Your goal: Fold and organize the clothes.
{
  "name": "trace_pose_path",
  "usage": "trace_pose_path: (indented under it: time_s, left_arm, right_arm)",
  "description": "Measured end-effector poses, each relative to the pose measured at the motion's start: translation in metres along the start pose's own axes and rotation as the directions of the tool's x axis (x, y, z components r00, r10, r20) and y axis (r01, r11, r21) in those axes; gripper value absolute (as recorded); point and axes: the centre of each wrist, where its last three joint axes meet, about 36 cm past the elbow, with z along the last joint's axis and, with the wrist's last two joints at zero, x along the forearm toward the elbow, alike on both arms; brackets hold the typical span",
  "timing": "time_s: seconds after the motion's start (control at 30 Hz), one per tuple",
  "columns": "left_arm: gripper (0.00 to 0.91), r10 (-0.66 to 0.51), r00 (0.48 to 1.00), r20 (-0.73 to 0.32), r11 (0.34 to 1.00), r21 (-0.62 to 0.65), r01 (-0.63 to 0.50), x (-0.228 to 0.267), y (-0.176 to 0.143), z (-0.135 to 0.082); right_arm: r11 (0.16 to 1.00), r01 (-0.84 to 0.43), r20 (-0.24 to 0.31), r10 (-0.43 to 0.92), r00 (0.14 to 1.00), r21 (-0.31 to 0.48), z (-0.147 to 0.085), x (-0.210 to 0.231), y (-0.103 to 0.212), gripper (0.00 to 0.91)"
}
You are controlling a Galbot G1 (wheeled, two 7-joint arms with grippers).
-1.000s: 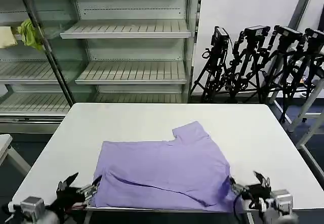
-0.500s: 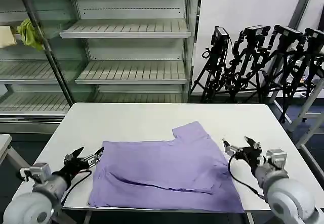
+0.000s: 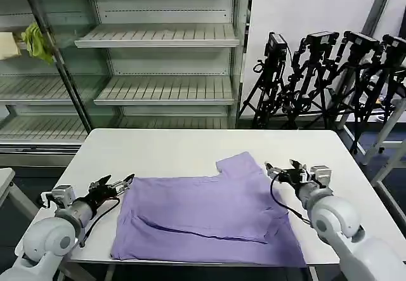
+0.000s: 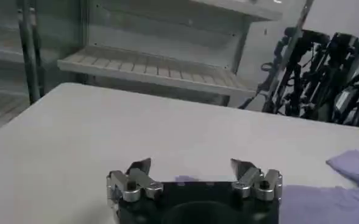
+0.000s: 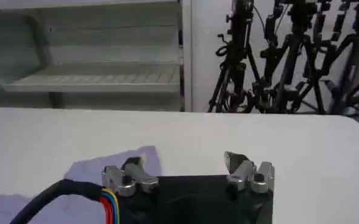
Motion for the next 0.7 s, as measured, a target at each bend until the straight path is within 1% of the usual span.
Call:
trace_pose_path:
  time_s: [0.37, 0.7]
  left_arm:
    - [0.907, 0.008, 0.999, -0.031, 1.0, -0.028, -0.009, -0.018, -0.002, 0.004]
    - [0.907, 0.014, 0.997, -0.079, 0.997, -0.072, -0.019, -0.029, -0.011, 0.02]
  right_arm:
    - [0.999, 0.018, -0.042, -0.017, 0.999, 0.03, 0.01, -0.02, 0.009, 0.907]
    - [0.998, 0.031, -0.067, -0.028, 0.997, 0.05, 0.019, -0.033, 0.016, 0.907]
